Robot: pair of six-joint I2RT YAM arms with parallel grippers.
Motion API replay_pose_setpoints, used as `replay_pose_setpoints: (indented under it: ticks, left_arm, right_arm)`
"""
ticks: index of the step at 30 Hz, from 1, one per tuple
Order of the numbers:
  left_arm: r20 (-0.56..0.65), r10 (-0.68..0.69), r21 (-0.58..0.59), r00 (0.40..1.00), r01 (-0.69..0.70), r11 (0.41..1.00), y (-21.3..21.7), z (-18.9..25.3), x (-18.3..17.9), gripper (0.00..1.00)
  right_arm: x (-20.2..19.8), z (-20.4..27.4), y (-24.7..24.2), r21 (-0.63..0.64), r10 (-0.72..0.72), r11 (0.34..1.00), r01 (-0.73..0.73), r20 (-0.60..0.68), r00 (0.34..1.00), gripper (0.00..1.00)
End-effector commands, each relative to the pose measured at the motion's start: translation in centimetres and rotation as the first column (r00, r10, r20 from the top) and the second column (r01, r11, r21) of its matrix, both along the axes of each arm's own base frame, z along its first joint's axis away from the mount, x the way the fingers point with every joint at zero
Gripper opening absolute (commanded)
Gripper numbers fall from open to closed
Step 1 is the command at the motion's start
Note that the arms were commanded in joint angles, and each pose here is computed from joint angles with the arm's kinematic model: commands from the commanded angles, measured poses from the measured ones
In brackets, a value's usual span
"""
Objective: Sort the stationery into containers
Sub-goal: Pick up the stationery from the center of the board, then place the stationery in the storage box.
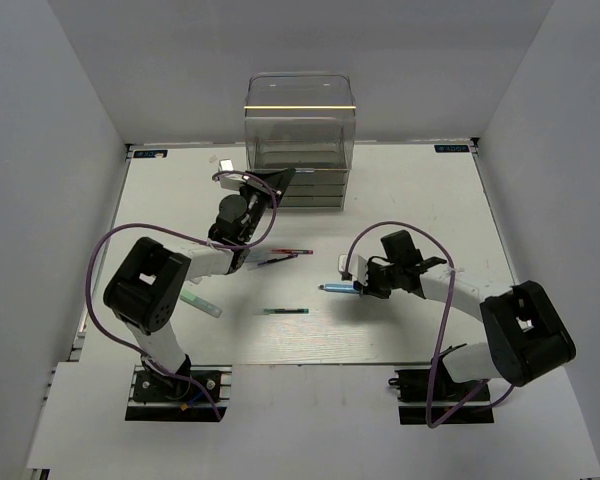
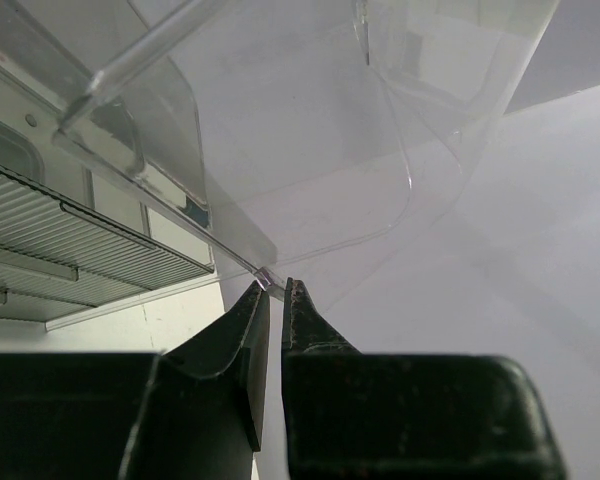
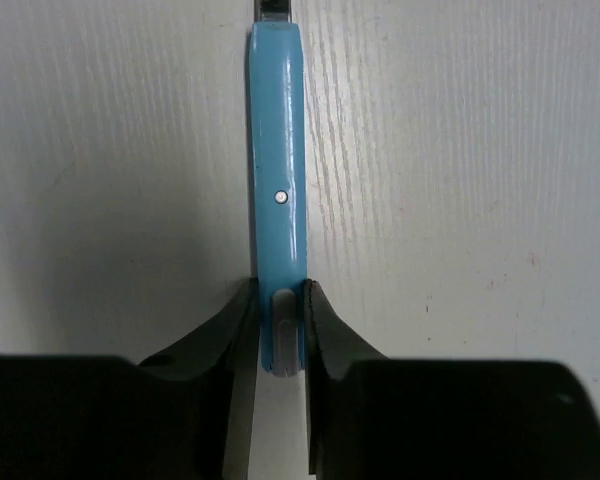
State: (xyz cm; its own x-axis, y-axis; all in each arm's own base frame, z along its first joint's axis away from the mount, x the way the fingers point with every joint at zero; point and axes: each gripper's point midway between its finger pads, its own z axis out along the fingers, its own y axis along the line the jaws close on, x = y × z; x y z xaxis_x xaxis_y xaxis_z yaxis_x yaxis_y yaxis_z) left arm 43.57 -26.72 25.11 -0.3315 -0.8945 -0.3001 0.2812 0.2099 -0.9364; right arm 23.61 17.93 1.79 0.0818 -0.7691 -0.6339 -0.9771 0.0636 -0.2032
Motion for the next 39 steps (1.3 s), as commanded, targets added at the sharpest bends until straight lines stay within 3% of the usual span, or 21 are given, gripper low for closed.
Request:
replay_pose_setpoints:
  ticks: [1,2,9,14,17,22,25,27,33,38,39]
  left_arm:
    - [0.154,0.011,-0.06,0.988,-0.002,0.998,0.8,6.3,-1.5,0.0]
    - [0.152,0.02,-0.063,0.988,-0.01,0.998,1.0,6.4,-1.4,0.0]
    - [0.151,0.02,-0.063,0.988,-0.011,0.998,1.0,6.5,-1.5,0.0]
    - [0.151,0.02,-0.063,0.988,-0.011,0.998,1.0,6.5,-1.5,0.0]
    - [0.151,0.02,-0.063,0.988,-0.011,0.998,1.1,6.7,-1.6,0.0]
    - [0.151,0.02,-0.063,0.988,-0.011,0.998,1.1,6.7,-1.6,0.0]
    - [0.151,0.02,-0.063,0.988,-0.011,0.998,1.1,6.7,-1.6,0.0]
    - [0.151,0.02,-0.063,0.988,-0.011,0.998,1.1,6.7,-1.6,0.0]
    - [0.151,0.02,-0.063,0.988,-0.011,0.998,1.1,6.7,-1.6,0.0]
    - [0.151,0.02,-0.063,0.988,-0.011,0.998,1.1,6.7,-1.6,0.0]
    - [0.151,0.02,-0.063,0.988,-0.011,0.998,1.1,6.7,-1.6,0.0]
  right_arm:
    - [-1.7,-1.5,-1.6,-0.07,0.016,0.997,-0.018,-0.032,0.999,0.11]
    - [-1.6,-1.3,-1.5,-0.068,0.008,0.998,-0.01,-0.032,0.999,0.0]
    - [2.2,3.9,0.3,0.024,-0.04,0.999,0.037,0.097,0.995,0.0]
    - [7.6,9.3,1.8,0.133,-0.176,0.981,0.144,0.279,0.944,0.0]
    - [11.1,12.2,2.1,0.194,-0.272,0.958,0.209,0.396,0.877,0.0]
    - [15.8,17.4,2.7,0.31,-0.393,0.917,0.252,0.588,0.707,0.0]
    - [17.1,19.0,3.7,0.335,-0.402,0.913,0.234,0.636,0.659,0.0]
    - [18.5,20.7,3.7,0.367,-0.441,0.896,0.25,0.677,0.59,0.0]
    - [19.5,24.0,5.6,0.429,-0.462,0.885,0.181,0.757,0.462,0.0]
    - [19.6,24.7,7.2,0.433,-0.445,0.892,0.128,0.795,0.412,0.0]
    - [19.8,25.4,7.1,0.43,-0.444,0.894,0.126,0.813,0.377,0.0]
